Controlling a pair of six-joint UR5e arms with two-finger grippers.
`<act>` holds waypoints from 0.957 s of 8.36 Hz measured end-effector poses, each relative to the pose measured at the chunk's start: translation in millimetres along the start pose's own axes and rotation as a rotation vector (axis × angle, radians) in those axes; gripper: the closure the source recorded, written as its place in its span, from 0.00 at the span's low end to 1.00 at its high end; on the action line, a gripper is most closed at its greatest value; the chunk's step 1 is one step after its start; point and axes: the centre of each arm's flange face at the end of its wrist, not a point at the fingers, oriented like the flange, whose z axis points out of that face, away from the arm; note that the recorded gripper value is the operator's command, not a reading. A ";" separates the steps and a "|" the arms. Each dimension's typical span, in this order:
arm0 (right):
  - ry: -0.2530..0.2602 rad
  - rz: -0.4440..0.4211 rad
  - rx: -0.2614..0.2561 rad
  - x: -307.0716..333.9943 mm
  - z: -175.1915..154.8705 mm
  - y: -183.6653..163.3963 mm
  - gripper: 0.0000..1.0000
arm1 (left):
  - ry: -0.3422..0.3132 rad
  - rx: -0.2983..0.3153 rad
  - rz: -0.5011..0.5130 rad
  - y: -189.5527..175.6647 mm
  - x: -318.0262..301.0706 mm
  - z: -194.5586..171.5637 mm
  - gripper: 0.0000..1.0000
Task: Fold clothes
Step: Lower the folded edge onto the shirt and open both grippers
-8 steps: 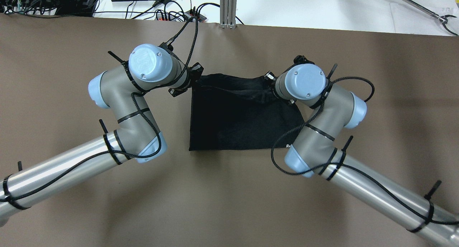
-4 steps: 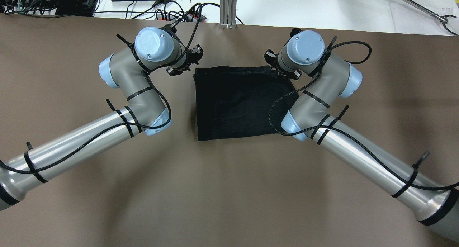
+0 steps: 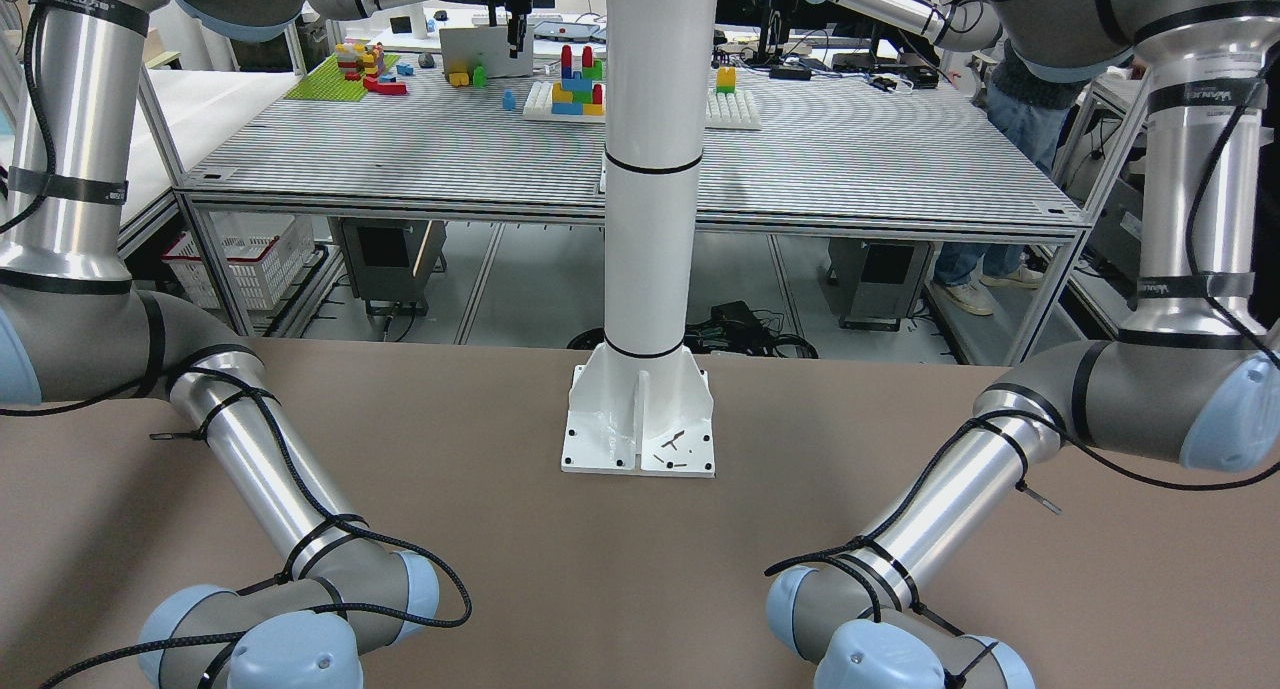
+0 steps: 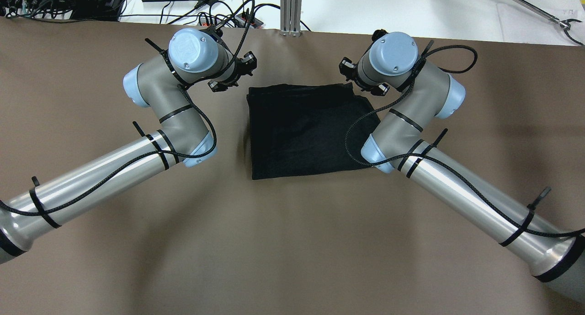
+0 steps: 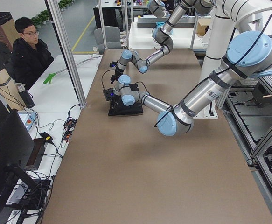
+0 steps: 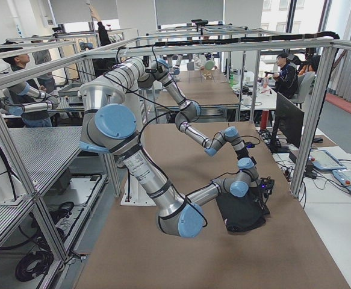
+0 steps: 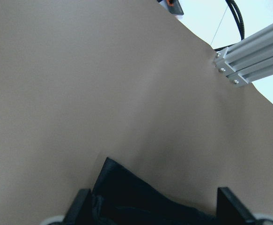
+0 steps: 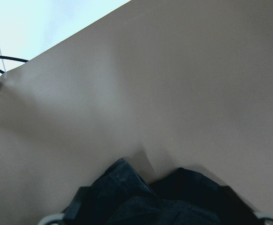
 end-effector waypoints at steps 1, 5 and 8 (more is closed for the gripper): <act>-0.004 -0.017 -0.004 5.0 -1.6 4.6 0.05 | 0.007 -0.005 0.002 4.4 2.2 -2.3 0.06; 0.065 -0.287 -0.064 6.6 19.5 61.4 0.05 | 0.033 -0.051 0.007 11.2 8.1 -24.0 0.06; 0.178 -0.444 -0.062 -28.5 54.4 79.6 0.05 | 0.028 -0.047 0.005 2.7 1.1 -25.7 0.06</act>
